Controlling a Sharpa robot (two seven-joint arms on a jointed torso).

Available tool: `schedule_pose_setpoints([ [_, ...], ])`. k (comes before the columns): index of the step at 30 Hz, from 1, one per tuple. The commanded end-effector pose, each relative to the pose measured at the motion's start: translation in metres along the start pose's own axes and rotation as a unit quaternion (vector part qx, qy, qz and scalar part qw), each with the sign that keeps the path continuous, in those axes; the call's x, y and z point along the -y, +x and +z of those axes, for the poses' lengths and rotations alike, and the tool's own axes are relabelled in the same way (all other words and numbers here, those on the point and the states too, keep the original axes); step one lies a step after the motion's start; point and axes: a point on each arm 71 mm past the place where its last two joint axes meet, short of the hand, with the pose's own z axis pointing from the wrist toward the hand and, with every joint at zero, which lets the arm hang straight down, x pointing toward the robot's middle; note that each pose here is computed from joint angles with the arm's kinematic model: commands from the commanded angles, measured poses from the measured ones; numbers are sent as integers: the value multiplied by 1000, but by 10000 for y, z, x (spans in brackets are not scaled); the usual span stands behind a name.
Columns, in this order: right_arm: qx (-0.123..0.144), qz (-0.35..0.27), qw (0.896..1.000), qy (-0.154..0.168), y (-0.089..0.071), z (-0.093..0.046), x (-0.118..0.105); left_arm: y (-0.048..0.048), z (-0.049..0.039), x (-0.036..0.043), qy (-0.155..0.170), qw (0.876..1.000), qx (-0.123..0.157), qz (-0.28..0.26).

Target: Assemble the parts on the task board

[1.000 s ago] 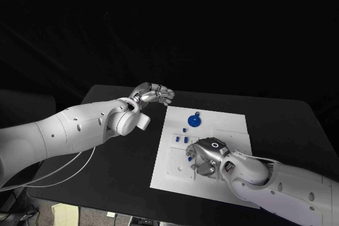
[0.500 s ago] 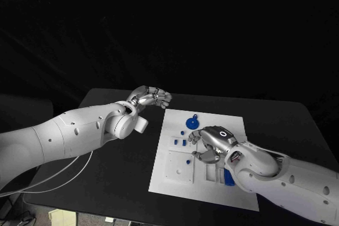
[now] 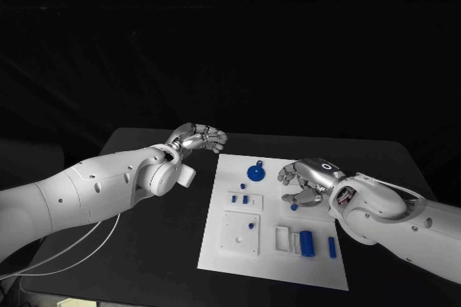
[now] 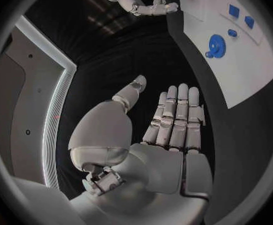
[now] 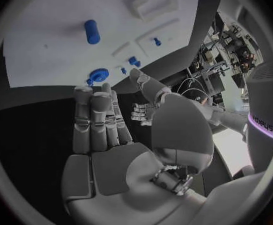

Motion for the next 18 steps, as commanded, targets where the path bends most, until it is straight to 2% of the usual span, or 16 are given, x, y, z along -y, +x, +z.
schedule_pose_setpoints([
  [1,-49,-16,999,-4,69,-19,19,13,9,9,5,1000,-4,-6],
  [7,-73,-34,997,9,107,-70,122,27,13,7,5,1000,-6,-7],
  [18,-75,-50,996,23,257,-81,227,11,8,0,4,1000,-5,-7],
])
